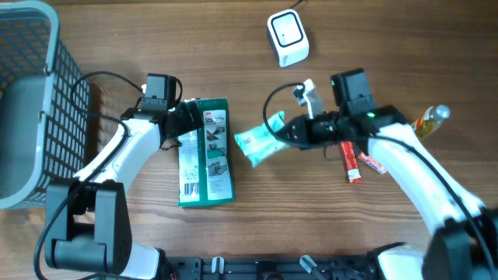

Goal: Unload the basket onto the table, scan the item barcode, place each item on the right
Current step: 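Lift the tissue pack up to the white scanner with the right gripper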

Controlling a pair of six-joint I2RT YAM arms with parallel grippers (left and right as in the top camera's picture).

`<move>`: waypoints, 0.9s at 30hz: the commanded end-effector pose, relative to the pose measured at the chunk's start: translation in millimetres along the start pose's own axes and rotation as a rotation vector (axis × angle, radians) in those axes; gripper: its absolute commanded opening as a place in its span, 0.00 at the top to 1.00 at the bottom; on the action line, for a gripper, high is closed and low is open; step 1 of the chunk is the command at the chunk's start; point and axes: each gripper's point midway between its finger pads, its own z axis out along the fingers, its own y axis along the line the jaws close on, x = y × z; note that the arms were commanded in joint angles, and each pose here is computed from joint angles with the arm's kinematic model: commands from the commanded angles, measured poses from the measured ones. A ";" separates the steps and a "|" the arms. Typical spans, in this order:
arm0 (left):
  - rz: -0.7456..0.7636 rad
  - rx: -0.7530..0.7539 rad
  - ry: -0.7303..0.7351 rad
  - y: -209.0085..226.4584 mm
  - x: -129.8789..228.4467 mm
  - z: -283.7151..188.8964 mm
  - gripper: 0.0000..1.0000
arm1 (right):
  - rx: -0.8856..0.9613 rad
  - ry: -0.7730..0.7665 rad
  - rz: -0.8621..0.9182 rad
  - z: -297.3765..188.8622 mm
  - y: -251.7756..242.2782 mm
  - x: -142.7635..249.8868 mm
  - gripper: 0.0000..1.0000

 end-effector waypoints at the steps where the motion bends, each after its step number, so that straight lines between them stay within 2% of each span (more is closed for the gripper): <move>1: 0.013 -0.006 -0.019 2.3 -2.3 -4.3 0.00 | -0.004 -0.004 -0.209 -19.4 22.7 9.1 0.96; 10: 0.013 -0.006 -0.019 2.3 -2.3 -4.3 0.00 | 0.005 -0.023 -0.251 -26.7 28.9 8.1 0.96; 12: 0.013 -0.006 -0.019 2.3 -2.3 -4.3 0.00 | 0.048 -0.023 -0.248 -26.9 21.7 7.0 0.95; 13: 0.013 -0.006 -0.019 2.3 -2.3 -4.3 0.00 | 0.135 -0.037 -0.171 -28.7 7.4 2.3 0.96; 14: 0.013 -0.006 -0.019 2.3 -2.3 -4.3 0.00 | 0.256 -0.062 -0.077 -35.0 -10.9 -4.2 0.96; 16: 0.013 -0.006 -0.019 2.3 -2.3 -4.3 0.00 | 0.341 -0.088 -0.079 -46.4 -17.0 -16.2 0.96; 20: 0.013 -0.006 -0.019 2.3 -2.3 -4.3 0.00 | 0.422 -0.189 -0.158 -92.0 14.3 -65.1 0.96; 24: 0.013 -0.006 -0.019 2.3 -2.3 -4.3 0.00 | 0.638 -0.320 -0.219 -151.8 32.3 -120.4 0.96; 27: 0.013 -0.006 -0.019 2.3 -2.3 -4.3 0.00 | 0.750 -0.368 -0.367 -165.6 43.9 -149.9 0.96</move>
